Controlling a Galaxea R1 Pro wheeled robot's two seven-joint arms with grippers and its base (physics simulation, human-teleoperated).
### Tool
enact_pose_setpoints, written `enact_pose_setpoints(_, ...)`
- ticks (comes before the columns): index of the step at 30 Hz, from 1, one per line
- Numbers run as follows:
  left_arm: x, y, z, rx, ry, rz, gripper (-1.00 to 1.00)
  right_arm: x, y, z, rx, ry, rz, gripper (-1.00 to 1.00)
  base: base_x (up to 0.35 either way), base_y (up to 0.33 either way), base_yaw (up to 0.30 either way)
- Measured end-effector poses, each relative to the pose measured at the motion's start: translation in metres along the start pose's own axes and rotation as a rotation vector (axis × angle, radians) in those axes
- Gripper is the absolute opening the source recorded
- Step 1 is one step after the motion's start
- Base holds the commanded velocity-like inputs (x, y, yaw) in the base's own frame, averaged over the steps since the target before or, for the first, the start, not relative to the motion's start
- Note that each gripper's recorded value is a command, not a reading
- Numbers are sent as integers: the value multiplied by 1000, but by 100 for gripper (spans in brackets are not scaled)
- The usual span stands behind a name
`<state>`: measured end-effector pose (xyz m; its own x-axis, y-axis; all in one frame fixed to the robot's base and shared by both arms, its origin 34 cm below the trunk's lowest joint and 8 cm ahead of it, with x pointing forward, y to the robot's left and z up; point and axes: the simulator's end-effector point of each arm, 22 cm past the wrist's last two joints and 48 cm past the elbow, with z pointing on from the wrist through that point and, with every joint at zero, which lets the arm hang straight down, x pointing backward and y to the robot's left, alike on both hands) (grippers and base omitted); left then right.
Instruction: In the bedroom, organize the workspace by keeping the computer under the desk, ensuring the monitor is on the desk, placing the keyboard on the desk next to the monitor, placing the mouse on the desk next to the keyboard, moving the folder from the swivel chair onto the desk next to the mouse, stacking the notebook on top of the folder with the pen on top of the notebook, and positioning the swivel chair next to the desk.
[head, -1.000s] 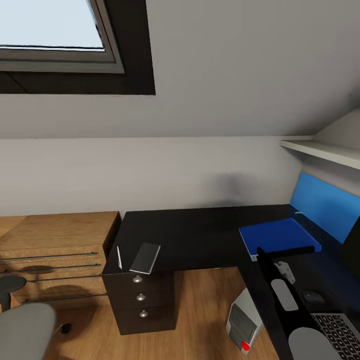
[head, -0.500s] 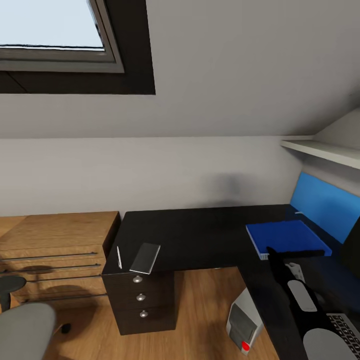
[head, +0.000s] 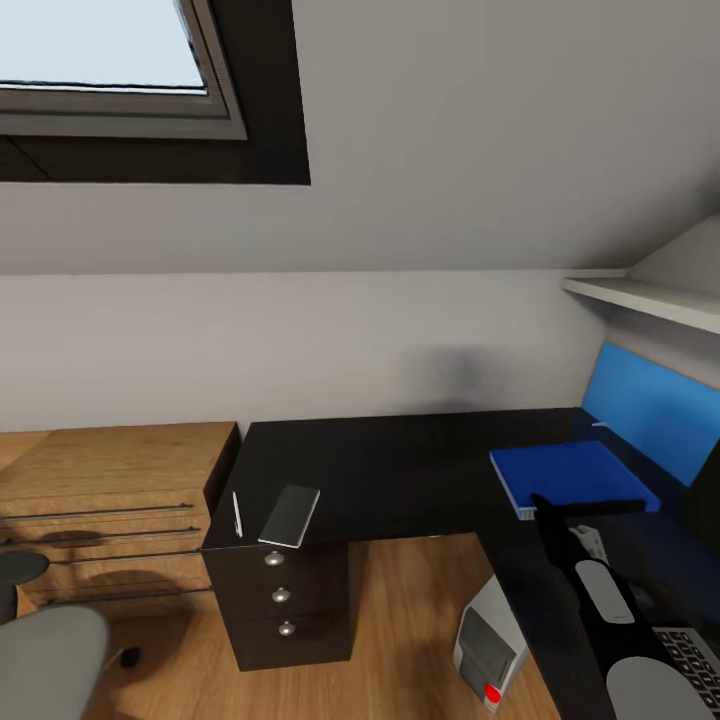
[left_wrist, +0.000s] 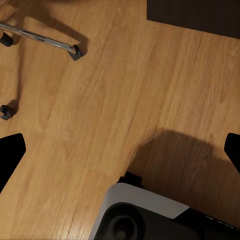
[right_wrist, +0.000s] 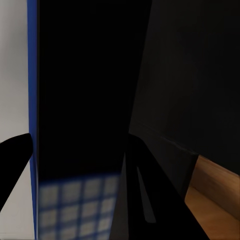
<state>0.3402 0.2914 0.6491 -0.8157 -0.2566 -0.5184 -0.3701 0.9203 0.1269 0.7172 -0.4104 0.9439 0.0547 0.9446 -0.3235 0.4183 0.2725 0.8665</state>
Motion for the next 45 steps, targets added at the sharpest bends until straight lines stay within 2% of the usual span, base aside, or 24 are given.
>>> enact_pose_setpoints(10, 1, -2, 8, 0, -1, 0, 100, 7, -9, 6, 18, 18, 23, -100, 0, 0, 0)
enact_pose_setpoints(15, 2, -4, 13, 0, 0, 0, 100, 10, -25, 9, 73, 23, 61, -100, 0, 0, 0)
enact_pose_setpoints(21, 3, -5, 18, 0, -1, 0, 100, 13, -40, 11, 125, 26, 82, -100, 0, 0, 0)
enact_pose_setpoints(45, 10, -11, 42, 0, -2, -1, 100, 15, -68, 25, 159, 15, 103, -100, 0, 0, 0)
